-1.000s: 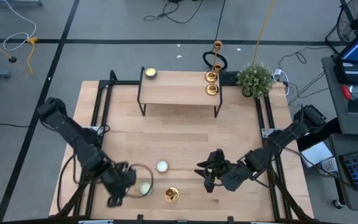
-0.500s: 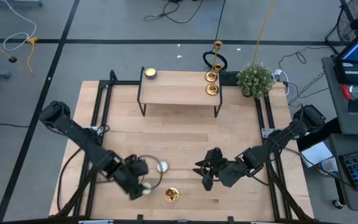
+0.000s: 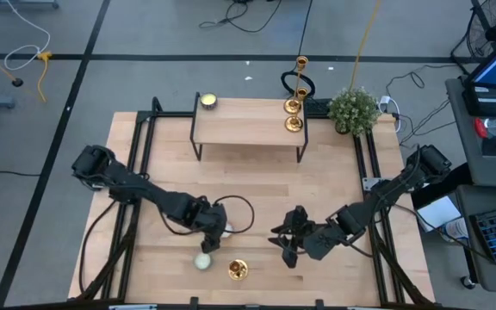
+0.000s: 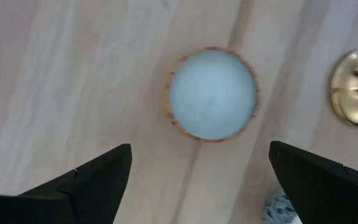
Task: Pick & Place candle stick holders
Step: Put the yellow patterned scented candle on the shelf aligned with the black patterned scented candle
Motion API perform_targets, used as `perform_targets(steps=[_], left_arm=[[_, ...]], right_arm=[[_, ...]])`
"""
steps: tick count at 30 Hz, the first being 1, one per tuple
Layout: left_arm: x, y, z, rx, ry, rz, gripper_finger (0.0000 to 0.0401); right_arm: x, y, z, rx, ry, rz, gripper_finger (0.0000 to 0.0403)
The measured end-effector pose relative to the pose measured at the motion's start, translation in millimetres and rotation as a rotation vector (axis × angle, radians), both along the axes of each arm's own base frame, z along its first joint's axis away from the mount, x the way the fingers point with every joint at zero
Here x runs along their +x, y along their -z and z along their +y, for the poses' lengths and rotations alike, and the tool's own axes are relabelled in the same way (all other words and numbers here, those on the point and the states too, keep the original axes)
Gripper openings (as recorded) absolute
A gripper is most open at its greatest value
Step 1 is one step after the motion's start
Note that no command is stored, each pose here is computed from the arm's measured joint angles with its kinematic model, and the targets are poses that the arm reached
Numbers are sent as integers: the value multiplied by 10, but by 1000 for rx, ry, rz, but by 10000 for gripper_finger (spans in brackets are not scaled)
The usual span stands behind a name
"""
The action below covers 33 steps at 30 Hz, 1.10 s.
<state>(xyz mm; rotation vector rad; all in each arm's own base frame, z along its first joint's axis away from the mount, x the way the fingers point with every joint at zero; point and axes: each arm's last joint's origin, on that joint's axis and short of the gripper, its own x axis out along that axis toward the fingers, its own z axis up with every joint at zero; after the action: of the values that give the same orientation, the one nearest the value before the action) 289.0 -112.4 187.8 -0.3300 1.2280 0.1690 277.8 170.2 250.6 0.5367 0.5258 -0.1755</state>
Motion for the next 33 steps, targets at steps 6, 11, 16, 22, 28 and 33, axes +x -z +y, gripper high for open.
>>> perform_targets(steps=[6,11,16,22,28,33], left_arm=[[65,-47,98,-21,-89,-17,388],[143,-107,224,-76,-187,-23,388],[249,-211,274,-109,-209,-50,388],[443,-107,226,-126,-222,68,388],[721,-54,115,-103,-211,235,388],[860,-151,55,-20,-212,226,388]], right_arm=[[-6,0,9,-23,-17,1,144],[-5,0,8,-44,-30,2,144],[9,0,-15,-60,-35,3,144],[18,-32,-74,-66,-52,11,144],[-2,-47,-89,-75,-56,19,144],[-7,-47,-88,-72,-64,25,144]])
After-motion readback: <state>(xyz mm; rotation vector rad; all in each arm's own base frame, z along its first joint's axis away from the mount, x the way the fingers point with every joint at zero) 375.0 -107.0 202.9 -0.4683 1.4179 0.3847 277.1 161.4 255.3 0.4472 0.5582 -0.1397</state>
